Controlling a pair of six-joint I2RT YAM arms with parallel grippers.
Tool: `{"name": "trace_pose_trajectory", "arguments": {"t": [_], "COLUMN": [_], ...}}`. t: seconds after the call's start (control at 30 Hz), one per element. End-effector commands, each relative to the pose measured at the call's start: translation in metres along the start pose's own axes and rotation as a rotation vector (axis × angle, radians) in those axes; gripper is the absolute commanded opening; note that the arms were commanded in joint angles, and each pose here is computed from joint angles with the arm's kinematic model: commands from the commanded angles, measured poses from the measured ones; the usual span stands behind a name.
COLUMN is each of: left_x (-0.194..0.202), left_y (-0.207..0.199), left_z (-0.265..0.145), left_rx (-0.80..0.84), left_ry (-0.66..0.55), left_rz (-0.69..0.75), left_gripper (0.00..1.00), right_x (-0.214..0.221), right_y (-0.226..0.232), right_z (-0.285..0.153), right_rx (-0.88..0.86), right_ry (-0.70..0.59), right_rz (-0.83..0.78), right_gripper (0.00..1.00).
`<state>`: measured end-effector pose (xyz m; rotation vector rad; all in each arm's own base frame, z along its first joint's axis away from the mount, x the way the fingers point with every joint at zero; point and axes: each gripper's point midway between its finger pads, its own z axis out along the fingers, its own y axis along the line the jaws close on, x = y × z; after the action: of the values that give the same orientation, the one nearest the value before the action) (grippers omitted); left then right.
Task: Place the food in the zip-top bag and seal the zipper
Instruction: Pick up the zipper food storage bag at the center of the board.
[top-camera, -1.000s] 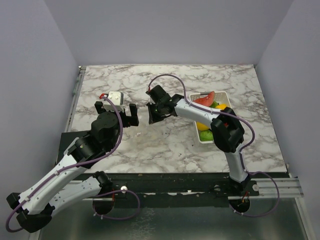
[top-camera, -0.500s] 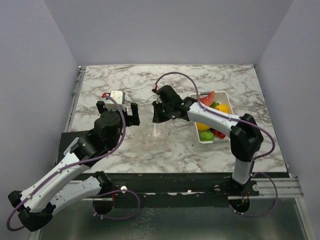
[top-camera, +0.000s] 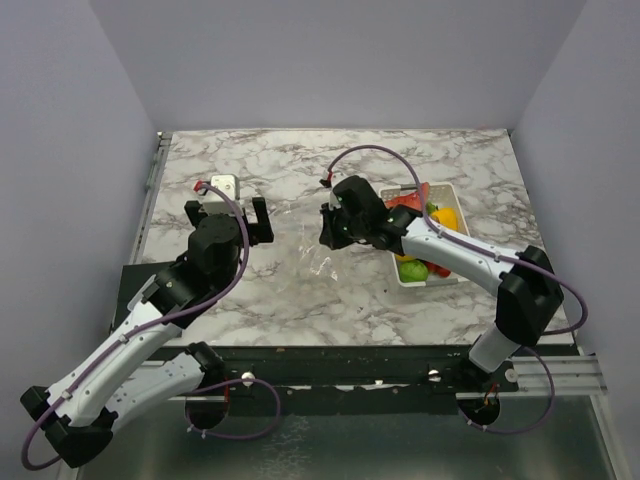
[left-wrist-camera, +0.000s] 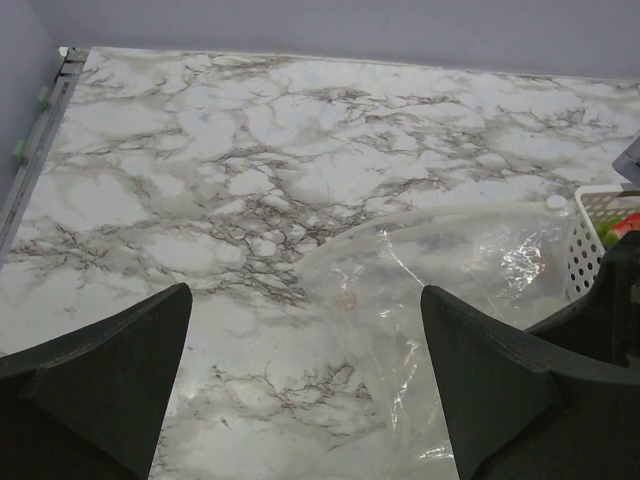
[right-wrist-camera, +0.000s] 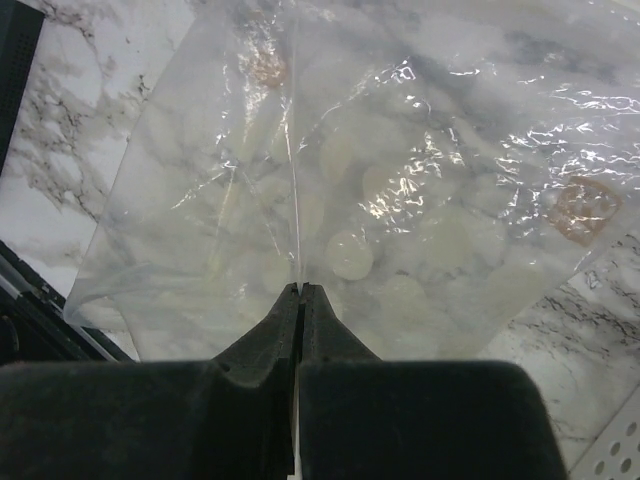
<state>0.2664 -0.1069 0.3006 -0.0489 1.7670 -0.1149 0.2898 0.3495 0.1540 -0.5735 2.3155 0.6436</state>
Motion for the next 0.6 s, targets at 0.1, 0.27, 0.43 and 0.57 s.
{"name": "trace_pose_trajectory", "arguments": {"t": [0.1, 0.27, 0.43, 0.57], "left_x": [0.005, 0.003, 0.002, 0.001], "left_y": [0.002, 0.008, 0.009, 0.009], "left_z": [0.008, 0.013, 0.019, 0.023], "left_rx": [-0.014, -0.024, -0.005, 0.013], "left_ry": [0.021, 0.025, 0.039, 0.047], "left_rz": [-0.011, -0.039, -0.068, -0.088], "left_gripper": [0.98, 0.98, 0.99, 0.99], "right_x": [-0.015, -0.014, -0.013, -0.010], "right_y": [0.000, -0.003, -0.005, -0.006], "right_z": [-0.031, -0.050, -0.073, -0.089], "right_rx": [-0.001, -0.007, -0.018, -0.027], "right_ry": [-0.104, -0.135, -0.185, -0.204], "right_rz": [-0.093, -0.162, -0.229, -0.277], "right_gripper": [0.01, 0.01, 0.01, 0.01]}}
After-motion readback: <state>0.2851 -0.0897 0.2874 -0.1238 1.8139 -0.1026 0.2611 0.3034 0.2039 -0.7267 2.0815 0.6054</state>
